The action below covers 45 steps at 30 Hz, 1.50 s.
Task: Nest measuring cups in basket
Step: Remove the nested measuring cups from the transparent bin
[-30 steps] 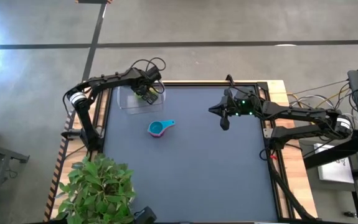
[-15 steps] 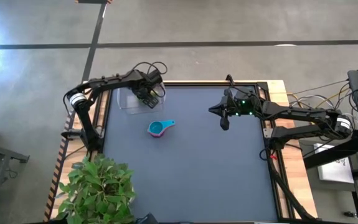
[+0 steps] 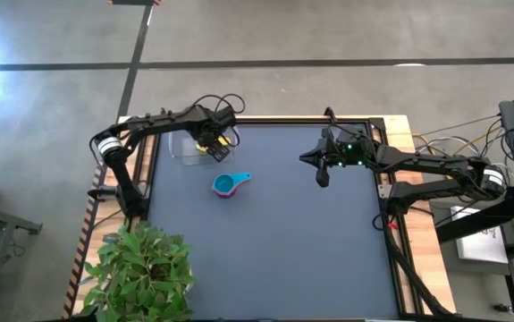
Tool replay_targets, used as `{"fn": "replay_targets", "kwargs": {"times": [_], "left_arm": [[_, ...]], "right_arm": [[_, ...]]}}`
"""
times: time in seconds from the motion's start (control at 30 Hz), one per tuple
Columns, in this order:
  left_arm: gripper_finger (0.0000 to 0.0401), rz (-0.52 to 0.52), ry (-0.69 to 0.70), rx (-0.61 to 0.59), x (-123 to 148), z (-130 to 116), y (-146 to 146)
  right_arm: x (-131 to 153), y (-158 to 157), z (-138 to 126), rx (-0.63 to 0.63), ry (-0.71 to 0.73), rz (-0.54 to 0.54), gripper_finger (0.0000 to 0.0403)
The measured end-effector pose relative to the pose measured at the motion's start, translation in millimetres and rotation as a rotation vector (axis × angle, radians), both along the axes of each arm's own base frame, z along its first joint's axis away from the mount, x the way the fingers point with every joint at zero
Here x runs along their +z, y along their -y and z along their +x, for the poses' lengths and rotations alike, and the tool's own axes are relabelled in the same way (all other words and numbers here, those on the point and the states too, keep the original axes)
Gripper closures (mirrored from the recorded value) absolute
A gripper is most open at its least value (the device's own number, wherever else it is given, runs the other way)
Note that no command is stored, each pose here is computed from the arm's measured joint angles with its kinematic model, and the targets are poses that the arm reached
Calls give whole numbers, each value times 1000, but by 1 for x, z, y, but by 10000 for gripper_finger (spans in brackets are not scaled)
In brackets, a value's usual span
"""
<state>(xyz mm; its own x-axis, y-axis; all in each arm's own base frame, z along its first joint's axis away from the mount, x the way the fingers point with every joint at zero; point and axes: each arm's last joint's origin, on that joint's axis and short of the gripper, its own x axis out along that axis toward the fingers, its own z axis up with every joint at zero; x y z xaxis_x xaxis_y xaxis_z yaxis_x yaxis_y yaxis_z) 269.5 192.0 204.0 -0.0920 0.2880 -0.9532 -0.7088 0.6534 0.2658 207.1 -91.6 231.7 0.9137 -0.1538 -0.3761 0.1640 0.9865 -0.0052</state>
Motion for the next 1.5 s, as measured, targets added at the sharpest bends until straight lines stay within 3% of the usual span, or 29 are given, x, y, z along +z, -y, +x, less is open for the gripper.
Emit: {"fn": "replay_targets", "kwargs": {"times": [0.47,0.83,1.13,1.33,1.5], "left_arm": [[253,-117,-54,-55,-26,4,-4],[256,-121,-58,-58,-27,3,-4],[301,-127,-64,-74,-27,3,-4],[383,-127,-72,-81,-28,2,-4],[391,-128,-79,-103,-26,2,-4]], "right_arm": [[0,0,0,-1,1,2,381],[0,0,0,-1,1,1,381],[0,0,0,-3,2,7,381],[0,0,0,-4,3,9,381],[0,0,0,-4,2,9,381]]}}
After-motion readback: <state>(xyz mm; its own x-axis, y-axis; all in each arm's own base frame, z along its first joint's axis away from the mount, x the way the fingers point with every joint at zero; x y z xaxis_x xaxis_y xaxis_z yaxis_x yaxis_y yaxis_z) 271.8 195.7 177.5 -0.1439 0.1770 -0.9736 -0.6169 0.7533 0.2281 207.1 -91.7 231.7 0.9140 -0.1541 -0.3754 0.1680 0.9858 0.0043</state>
